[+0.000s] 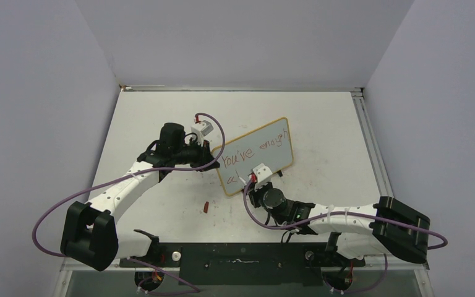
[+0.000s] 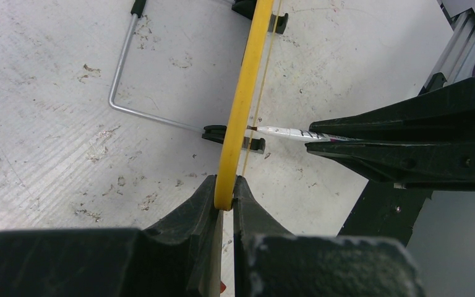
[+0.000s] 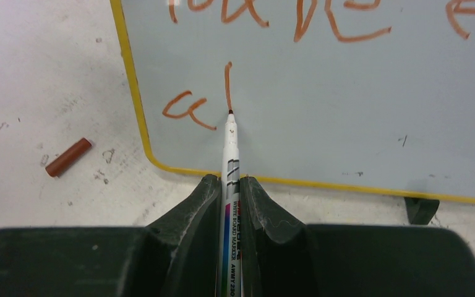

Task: Write a sentence on the whiteboard

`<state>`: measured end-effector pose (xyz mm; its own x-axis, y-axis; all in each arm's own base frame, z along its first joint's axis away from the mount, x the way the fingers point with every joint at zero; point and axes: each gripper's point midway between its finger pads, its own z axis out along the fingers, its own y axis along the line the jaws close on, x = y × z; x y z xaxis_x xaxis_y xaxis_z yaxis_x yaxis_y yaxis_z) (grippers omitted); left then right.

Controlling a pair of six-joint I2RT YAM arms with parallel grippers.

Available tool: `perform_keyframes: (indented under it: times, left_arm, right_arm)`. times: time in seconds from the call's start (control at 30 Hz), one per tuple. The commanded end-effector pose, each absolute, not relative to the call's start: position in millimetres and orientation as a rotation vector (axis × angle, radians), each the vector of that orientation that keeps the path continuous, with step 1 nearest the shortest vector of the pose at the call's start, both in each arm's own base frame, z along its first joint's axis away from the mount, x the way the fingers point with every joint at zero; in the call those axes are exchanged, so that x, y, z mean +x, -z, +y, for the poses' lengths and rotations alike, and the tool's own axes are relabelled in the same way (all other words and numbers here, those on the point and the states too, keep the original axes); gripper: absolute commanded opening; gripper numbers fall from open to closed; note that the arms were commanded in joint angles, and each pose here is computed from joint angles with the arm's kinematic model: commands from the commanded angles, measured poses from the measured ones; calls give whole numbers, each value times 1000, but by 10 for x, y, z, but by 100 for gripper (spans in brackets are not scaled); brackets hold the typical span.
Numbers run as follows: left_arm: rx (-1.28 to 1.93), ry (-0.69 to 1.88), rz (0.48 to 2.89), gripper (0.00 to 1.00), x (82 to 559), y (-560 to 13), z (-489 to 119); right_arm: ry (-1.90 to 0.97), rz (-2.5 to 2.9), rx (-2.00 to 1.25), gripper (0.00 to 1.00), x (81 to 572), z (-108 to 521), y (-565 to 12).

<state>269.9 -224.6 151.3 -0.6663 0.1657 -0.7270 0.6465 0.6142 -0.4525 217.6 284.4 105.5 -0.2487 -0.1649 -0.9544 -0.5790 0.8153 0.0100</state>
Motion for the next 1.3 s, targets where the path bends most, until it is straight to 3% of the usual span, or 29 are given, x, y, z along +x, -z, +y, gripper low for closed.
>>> perform_keyframes:
  times: [0.0,0.53,1.27]
  left_arm:
    - [620,894,2250,0,2689,-1436,-2157]
    - [619,893,2248,0,2690,-1442,-2156]
    - [620,896,2243,0,2689,-1458,-2160]
  right_arm:
    - [-419,1867,-525,5,2111,2736,-864]
    - [-536,1743,-583,5,1938,3038,-1315]
    - [-490,1693,-545,5,2096,3204,-1389]
